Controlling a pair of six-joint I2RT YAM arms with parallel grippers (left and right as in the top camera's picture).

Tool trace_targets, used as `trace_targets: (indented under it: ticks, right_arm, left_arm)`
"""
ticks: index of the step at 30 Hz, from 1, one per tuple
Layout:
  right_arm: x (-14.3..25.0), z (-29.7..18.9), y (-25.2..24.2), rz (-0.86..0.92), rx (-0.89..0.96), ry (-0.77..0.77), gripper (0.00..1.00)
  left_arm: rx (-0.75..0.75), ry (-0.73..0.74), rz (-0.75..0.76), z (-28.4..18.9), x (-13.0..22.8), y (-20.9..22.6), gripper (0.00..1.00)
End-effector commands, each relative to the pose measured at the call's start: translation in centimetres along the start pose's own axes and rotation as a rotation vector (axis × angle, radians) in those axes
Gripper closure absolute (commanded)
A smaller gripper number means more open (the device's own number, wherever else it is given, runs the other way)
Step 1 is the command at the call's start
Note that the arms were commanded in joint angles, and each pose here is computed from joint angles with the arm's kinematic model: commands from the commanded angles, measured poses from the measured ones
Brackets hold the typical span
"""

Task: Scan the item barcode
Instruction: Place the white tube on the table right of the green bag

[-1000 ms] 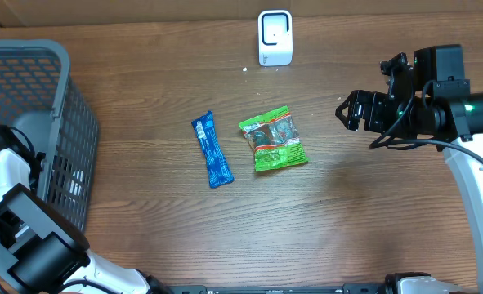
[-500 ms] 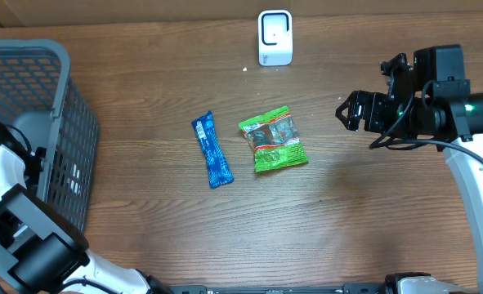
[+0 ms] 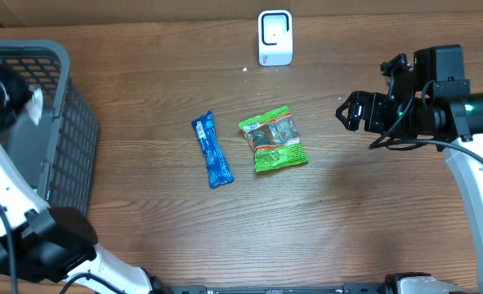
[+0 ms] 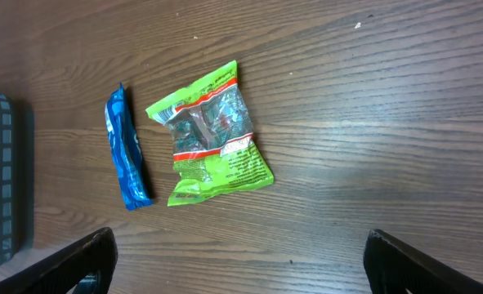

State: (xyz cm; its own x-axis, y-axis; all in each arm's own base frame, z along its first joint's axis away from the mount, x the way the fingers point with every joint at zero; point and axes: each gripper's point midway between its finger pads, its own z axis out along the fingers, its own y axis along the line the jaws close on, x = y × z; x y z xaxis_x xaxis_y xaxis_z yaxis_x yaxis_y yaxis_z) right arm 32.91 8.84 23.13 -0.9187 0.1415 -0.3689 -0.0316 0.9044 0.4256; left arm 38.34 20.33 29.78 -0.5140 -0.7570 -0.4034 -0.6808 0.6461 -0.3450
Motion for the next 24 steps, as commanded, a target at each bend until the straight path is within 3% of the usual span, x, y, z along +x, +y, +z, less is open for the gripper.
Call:
trace_targets:
  ticks: [1, 4, 10, 19, 24]
  right_arm:
    - [-0.2, -0.2, 0.2, -0.016, -0.003, -0.010, 0.03]
    - [-0.2, -0.2, 0.2, -0.016, -0.002, -0.011, 0.03]
    - [-0.6, -0.4, -0.3, -0.001, 0.005, -0.026, 0.03]
    - [-2.0, -2.2, -5.1, 0.135, 0.062, -0.087, 0.03]
    - [-2.4, -3.1, -7.2, 0.194, 0.089, -0.112, 0.03]
  left_arm:
    - [0.080, -0.134, 0.179, -6.0, -0.2, -5.1, 0.96]
    - [0.154, -0.121, 0.314, -8.6, 3.4, -10.1, 0.96]
    - [0.170, 0.031, 0.515, -6.7, 11.5, -16.1, 0.96]
    - [0.079, 0.328, 0.640, 1.3, 25.5, -21.1, 0.96]
    - [0.102, 0.464, 0.693, 5.7, 34.6, -24.0, 0.96]
